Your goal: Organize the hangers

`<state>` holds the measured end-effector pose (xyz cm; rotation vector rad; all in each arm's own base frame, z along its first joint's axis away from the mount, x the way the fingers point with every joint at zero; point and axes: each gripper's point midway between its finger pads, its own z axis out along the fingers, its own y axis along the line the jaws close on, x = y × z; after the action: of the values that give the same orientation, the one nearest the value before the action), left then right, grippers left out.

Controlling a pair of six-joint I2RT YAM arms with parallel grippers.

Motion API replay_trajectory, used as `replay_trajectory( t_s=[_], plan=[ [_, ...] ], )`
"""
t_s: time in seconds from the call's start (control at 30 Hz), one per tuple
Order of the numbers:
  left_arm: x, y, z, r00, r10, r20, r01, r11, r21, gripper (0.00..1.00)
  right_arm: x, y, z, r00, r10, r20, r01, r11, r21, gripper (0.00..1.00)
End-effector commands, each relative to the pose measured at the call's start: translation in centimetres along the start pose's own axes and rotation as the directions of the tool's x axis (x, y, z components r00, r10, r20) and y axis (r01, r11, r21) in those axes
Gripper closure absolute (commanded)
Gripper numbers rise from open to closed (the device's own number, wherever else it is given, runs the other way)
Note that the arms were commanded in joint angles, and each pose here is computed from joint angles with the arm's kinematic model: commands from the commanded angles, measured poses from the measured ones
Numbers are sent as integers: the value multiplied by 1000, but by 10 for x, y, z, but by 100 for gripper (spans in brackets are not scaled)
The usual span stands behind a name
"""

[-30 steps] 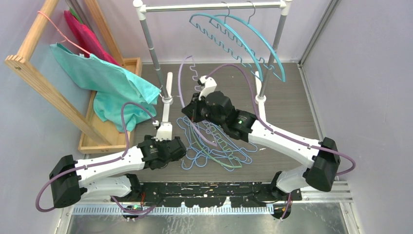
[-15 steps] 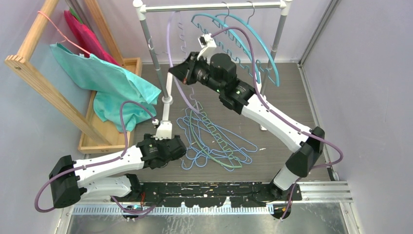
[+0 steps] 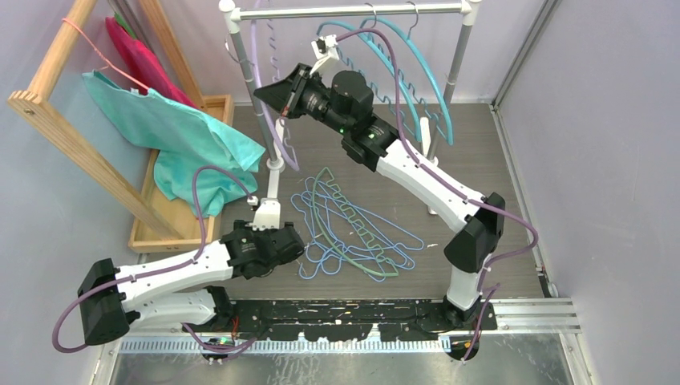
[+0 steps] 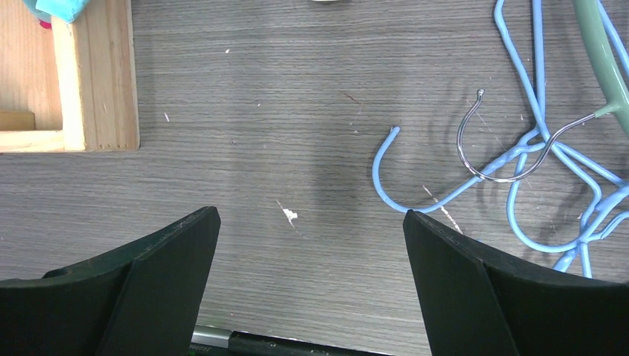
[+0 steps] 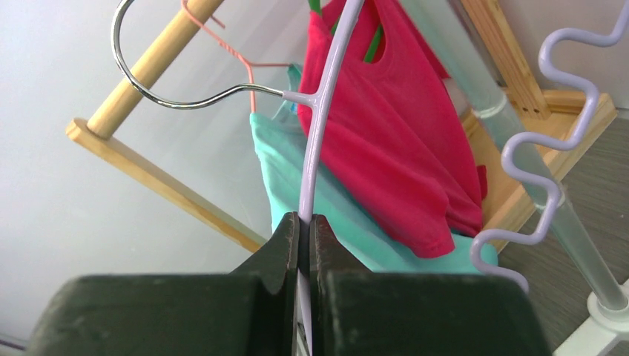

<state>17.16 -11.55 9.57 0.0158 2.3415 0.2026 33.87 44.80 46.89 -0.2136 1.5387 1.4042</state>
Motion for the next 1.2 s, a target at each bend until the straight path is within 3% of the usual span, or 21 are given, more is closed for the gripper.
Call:
replay_trajectory(
  t_s=[0.0,0.3,0.83,0.9,0.93,1.03,1.17],
  plan=[
    [-15,4,-4,998,-21,56,21,1000,-8,2,-72,48,0,975,44,216,-12,989,-147,99],
    [-18,4,-8,998,-19,54,19,1000,4,2,-90,23,25,931,133,339,-105,990,-99,99],
    [-16,3,-10,999,-18,44,17,1000,26,2,-96,-22,41,884,169,436,-194,981,13,99],
    [-16,2,-10,999,-18,44,17,999,29,2,-91,-31,42,887,176,428,-210,977,33,92],
    [-16,2,-10,999,-19,45,17,999,31,2,-85,-39,43,893,175,415,-217,974,57,81],
    [-16,1,-10,999,-19,44,18,999,34,2,-78,-45,40,897,177,406,-223,972,69,65],
    [-15,2,-10,999,-22,43,20,999,39,2,-75,-45,31,905,152,398,-199,977,80,49]
  ],
)
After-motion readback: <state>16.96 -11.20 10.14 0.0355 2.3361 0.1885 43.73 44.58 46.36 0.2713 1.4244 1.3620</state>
